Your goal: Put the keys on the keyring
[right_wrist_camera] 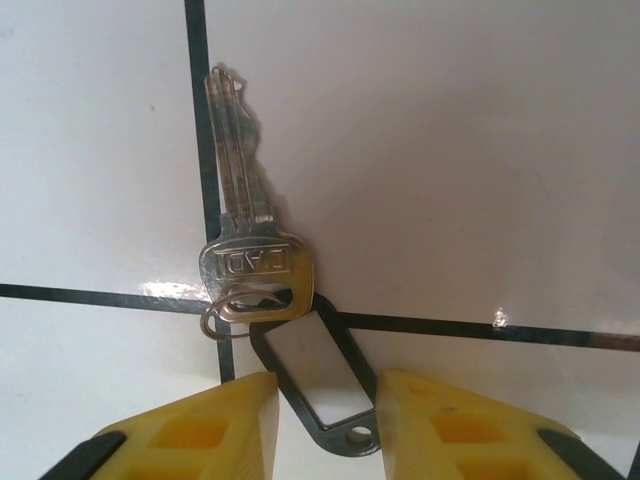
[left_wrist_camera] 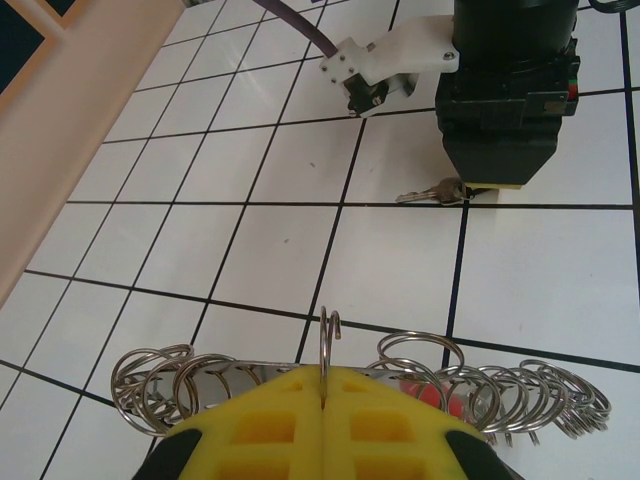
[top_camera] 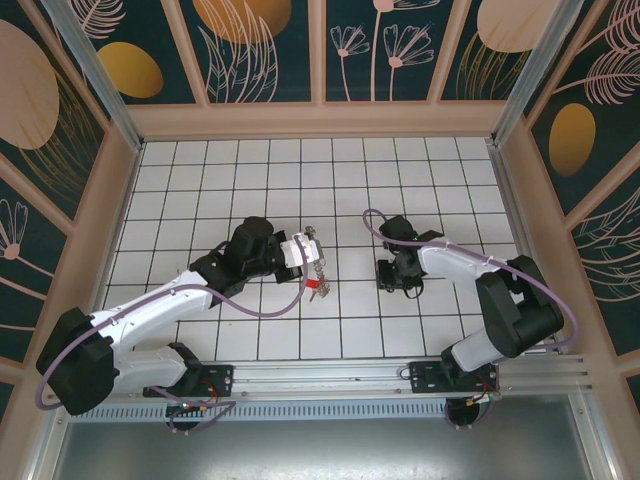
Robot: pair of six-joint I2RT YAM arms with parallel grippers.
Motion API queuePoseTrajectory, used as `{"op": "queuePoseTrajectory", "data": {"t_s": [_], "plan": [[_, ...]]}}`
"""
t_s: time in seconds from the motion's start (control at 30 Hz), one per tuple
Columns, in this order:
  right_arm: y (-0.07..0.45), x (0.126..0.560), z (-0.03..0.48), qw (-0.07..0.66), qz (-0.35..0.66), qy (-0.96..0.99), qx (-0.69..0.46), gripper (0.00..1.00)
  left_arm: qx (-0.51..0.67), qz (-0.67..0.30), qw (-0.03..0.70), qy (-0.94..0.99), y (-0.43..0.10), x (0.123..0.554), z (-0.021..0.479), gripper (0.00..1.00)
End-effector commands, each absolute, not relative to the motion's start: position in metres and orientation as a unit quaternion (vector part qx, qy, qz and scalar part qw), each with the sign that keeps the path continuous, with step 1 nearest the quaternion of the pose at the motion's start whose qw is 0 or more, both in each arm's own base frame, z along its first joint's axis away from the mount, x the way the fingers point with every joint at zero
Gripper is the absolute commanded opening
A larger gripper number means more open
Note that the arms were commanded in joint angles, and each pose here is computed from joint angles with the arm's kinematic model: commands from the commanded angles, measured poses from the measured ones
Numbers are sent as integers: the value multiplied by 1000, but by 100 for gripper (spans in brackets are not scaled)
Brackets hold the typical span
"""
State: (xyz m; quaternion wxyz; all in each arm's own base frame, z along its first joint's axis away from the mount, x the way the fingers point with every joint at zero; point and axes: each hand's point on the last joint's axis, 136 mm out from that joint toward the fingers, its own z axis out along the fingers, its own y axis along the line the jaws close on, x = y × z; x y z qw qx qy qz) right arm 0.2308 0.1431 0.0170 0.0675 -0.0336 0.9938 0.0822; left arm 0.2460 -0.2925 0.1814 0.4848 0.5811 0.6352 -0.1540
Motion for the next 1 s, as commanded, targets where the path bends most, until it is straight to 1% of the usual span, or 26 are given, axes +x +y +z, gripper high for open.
{"op": "queuePoseTrajectory", "data": {"t_s": [0.0,0.03,0.1,0.13,0.23,0.33,0.43,0.5,0.63,0.7,0.77,0.83,0.9,0.97], "plan": [[137,224,15,62,66,995,-40,30,587,-153,489,627,-294,247,183,0],[136,224,14,62,63,995,-39,31,587,-152,488,628,-294,247,182,0],[135,224,15,64,51,996,-38,42,587,-152,489,627,-294,247,183,0],[135,226,16,67,44,996,-38,43,587,-150,488,628,-293,247,182,0],[136,230,20,73,34,996,-39,44,587,-150,488,628,-293,247,182,0],[131,237,26,93,-3,995,-35,44,587,-149,488,628,-293,247,182,0],[127,238,28,99,-19,995,-29,45,588,-149,488,627,-293,247,182,0],[127,234,22,92,-18,995,-30,44,588,-150,488,627,-294,247,182,0],[135,215,-2,44,13,998,-46,45,589,-150,487,627,-294,247,181,0],[136,210,-7,32,15,998,-50,43,589,-149,487,627,-293,247,181,0],[142,208,-7,30,31,998,-56,38,589,-148,487,627,-293,247,181,0],[148,212,-2,38,43,996,-65,30,589,-147,488,627,-293,248,182,0],[154,217,6,52,54,995,-73,25,589,-147,488,627,-293,248,181,0],[165,223,18,73,74,990,-93,24,589,-146,488,628,-292,248,181,0]]}}
